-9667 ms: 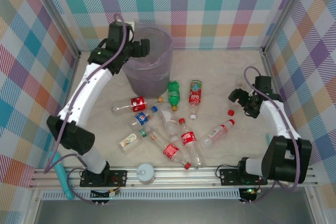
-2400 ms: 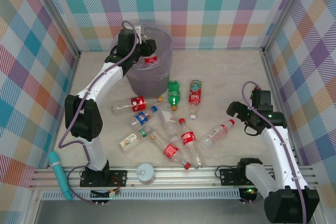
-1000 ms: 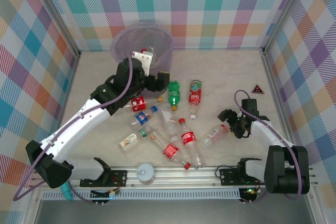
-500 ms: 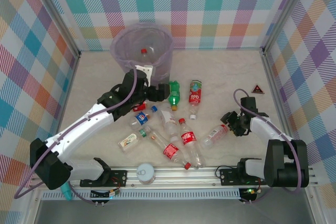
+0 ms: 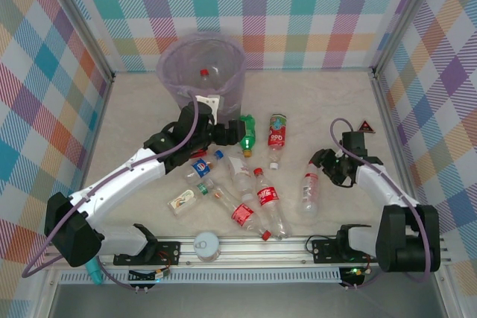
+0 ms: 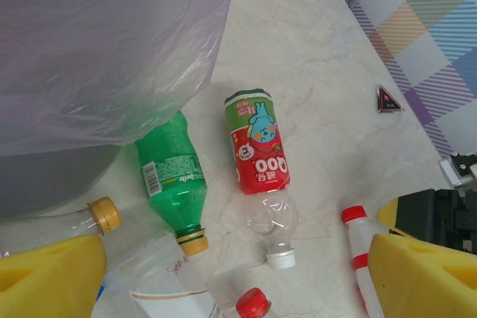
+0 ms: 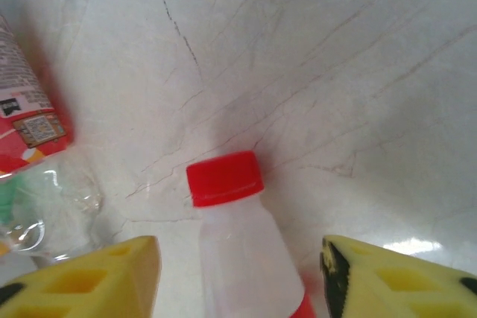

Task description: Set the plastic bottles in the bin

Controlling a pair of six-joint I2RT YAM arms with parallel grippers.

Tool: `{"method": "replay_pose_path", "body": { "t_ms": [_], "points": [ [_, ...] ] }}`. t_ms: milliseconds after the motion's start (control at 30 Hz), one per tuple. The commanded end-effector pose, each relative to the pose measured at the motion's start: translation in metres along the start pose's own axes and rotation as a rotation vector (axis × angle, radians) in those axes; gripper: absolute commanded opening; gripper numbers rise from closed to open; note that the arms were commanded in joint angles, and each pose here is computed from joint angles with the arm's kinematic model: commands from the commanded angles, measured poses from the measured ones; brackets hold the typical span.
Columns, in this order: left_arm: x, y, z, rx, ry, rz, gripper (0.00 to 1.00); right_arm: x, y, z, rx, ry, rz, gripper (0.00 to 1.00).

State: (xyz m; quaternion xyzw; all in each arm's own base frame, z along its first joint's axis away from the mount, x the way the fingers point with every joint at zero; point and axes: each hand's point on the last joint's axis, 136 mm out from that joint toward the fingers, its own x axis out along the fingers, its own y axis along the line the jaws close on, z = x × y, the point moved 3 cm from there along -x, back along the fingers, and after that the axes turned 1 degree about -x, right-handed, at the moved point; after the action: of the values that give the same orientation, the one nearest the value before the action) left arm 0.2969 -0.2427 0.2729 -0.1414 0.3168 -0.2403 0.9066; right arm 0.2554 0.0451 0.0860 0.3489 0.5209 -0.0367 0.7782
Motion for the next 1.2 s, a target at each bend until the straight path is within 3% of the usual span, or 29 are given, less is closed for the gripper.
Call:
{"method": "replay_pose_path", "body": {
  "t_ms": [0,133,333,567,633,733,833,1000,1167],
  "points": [
    [-0.008,-0.011,0.005,-0.008,-0.043,-0.045,0.91,-0.015,0.004,-0.015,-0.07,0.06,-0.007,0.74],
    [-0.005,-0.006,-0.003,-0.017,-0.029,-0.033,0.91,-0.013,-0.009,-0.033,-0.094,0.117,-0.064,0.86],
    [0.007,-0.005,-0.012,-0.009,0.012,-0.023,0.91,0.005,-0.015,-0.039,-0.095,0.176,-0.116,0.86],
    [0.009,-0.013,-0.016,0.075,0.042,-0.014,0.91,0.017,-0.015,-0.03,-0.139,0.217,-0.198,0.72],
    [0.009,-0.011,-0.022,0.086,0.092,-0.003,0.91,0.019,-0.015,-0.027,-0.151,0.229,-0.218,0.64],
    [0.01,-0.016,-0.02,0.081,0.087,-0.027,0.91,0.017,-0.007,-0.016,-0.167,0.198,-0.208,0.5],
    [0.011,-0.024,-0.018,0.06,0.085,-0.07,0.92,0.007,0.005,-0.003,-0.192,0.153,-0.197,0.46],
    [0.009,-0.051,-0.01,0.058,0.085,-0.226,0.92,-0.022,0.035,0.016,-0.216,0.045,-0.085,0.42],
    [0.015,-0.093,-0.022,0.067,0.189,-0.461,1.0,-0.069,0.091,0.021,-0.253,-0.107,0.246,0.46]
  ]
}}
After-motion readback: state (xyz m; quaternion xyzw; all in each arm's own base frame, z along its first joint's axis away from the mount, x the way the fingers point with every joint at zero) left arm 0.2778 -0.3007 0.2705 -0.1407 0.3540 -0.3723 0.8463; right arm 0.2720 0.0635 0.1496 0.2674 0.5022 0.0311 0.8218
